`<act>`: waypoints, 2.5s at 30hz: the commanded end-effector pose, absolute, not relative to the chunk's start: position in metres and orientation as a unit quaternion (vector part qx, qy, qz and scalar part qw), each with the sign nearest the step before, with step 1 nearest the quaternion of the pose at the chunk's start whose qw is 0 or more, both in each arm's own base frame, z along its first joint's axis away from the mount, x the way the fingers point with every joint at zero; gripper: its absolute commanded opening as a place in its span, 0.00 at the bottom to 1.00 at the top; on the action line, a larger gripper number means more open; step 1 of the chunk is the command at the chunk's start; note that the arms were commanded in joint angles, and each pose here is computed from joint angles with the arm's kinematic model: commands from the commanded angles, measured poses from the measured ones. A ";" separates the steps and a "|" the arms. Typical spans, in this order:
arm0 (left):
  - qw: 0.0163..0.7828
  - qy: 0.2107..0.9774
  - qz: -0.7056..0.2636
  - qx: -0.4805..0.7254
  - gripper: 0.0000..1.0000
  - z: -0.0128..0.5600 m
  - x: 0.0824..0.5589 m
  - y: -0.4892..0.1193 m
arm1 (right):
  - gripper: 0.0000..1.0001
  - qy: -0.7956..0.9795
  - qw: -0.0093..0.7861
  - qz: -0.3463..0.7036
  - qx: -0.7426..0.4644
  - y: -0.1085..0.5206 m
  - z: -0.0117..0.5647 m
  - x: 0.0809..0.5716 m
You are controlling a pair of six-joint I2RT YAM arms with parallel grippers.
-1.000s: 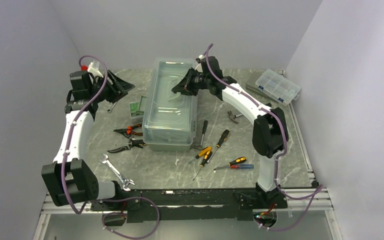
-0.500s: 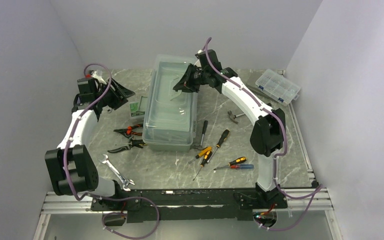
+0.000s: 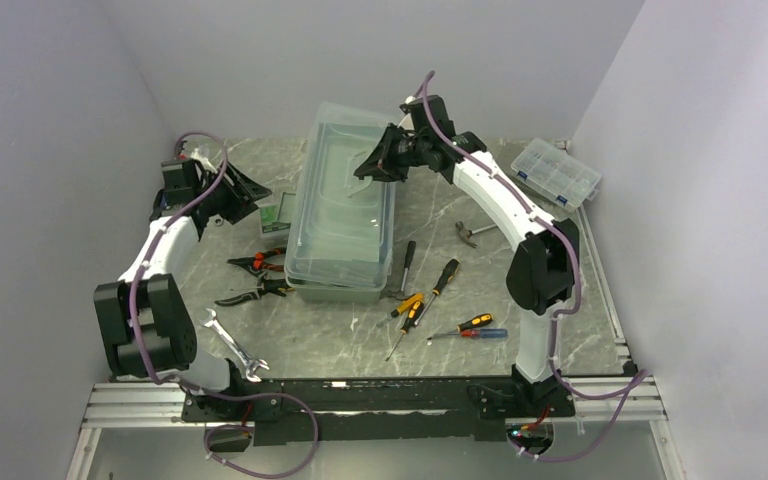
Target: Pack the tool kit
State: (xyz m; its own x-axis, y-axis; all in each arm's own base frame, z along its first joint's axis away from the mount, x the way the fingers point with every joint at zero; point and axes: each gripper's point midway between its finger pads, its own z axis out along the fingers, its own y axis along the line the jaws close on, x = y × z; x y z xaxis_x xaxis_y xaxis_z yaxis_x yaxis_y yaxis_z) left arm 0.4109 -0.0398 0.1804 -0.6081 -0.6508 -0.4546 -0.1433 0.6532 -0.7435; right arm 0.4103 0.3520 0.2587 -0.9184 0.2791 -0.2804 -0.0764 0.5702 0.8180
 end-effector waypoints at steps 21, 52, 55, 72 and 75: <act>0.313 0.851 -0.370 -0.203 0.52 0.136 0.444 -0.073 | 0.00 0.803 0.289 0.521 -0.005 0.319 0.350 0.404; 0.372 0.826 -0.378 -0.192 0.58 0.176 0.428 -0.075 | 0.00 0.819 0.293 0.492 0.034 0.233 0.306 0.398; 0.383 0.829 -0.371 -0.169 0.62 0.189 0.412 -0.085 | 0.00 0.817 0.294 0.495 0.032 0.233 0.308 0.399; 0.342 0.897 -0.276 -0.048 0.66 0.170 0.349 -0.134 | 0.00 0.816 0.295 0.496 0.032 0.232 0.312 0.400; 0.323 0.910 -0.258 -0.037 0.65 0.156 0.347 -0.140 | 0.00 0.815 0.296 0.497 0.032 0.233 0.313 0.400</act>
State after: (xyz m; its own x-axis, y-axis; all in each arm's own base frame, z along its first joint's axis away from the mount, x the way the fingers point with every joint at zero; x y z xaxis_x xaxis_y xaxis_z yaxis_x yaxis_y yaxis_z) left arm 0.3492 -0.1381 0.1735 -0.7603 -0.3025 -0.5748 0.0985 0.8210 -0.5624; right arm 0.3956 0.2345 0.2729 -0.8832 0.3685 -0.2901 -0.0602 0.5245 0.8493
